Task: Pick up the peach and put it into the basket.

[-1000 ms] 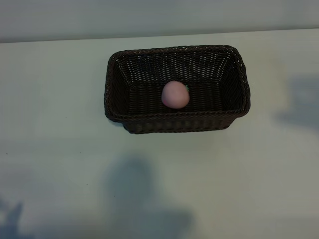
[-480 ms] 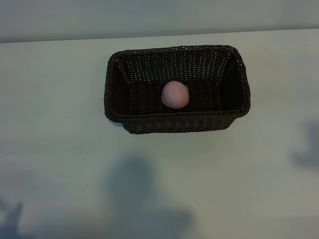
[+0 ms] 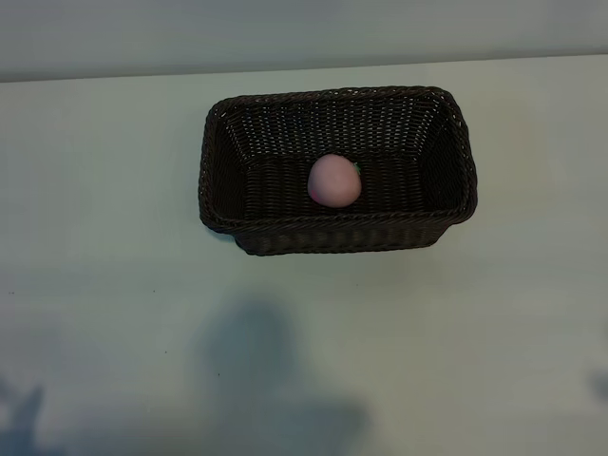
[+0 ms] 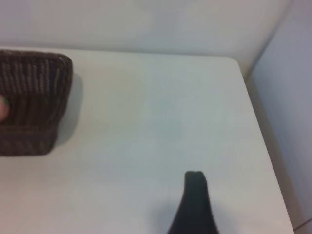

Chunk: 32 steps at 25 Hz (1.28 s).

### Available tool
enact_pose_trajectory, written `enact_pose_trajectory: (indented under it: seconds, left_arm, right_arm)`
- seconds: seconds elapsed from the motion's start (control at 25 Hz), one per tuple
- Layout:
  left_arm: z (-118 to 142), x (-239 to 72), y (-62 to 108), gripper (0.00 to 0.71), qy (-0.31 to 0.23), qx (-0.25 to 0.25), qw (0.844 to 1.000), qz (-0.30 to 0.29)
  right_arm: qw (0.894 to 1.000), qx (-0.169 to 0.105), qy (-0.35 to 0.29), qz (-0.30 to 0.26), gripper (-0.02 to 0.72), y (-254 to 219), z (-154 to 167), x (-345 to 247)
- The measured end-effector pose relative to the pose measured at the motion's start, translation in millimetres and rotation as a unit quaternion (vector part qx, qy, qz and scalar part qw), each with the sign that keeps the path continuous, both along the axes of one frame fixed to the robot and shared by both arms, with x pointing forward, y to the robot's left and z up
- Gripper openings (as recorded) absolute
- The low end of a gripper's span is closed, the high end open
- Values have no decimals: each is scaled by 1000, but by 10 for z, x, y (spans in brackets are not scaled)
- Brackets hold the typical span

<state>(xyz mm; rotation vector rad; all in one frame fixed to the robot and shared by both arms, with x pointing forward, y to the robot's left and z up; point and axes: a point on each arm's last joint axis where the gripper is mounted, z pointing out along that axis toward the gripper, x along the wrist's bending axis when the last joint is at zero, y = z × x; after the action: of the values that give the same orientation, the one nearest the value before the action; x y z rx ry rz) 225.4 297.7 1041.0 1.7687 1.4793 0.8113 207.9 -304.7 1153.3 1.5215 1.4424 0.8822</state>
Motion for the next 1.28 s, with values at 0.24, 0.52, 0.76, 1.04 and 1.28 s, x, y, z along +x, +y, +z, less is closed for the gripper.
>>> enact_pose_trajectory:
  seconds: [0.24, 0.52, 0.76, 1.04, 1.28]
  left_arm:
    - [0, 0, 0, 553, 0, 0, 1000, 0]
    - [0, 0, 0, 553, 0, 0, 1000, 0]
    - [0, 0, 0, 553, 0, 0, 1000, 0]
    - [0, 0, 0, 553, 0, 0, 1000, 0]
    - [0, 0, 0, 553, 0, 0, 1000, 0]
  right_arm:
    - [1000, 9, -7, -1, 561, 8, -175, -79]
    - [1000, 13, -27, 0, 561, 16, -416, -222]
    - [1000, 16, 4, 0, 561, 15, -604, -114]
    - [998, 31, 51, 9, 561, 34, -956, 140]
    - [998, 40, 36, 14, 561, 48, -1004, 215]
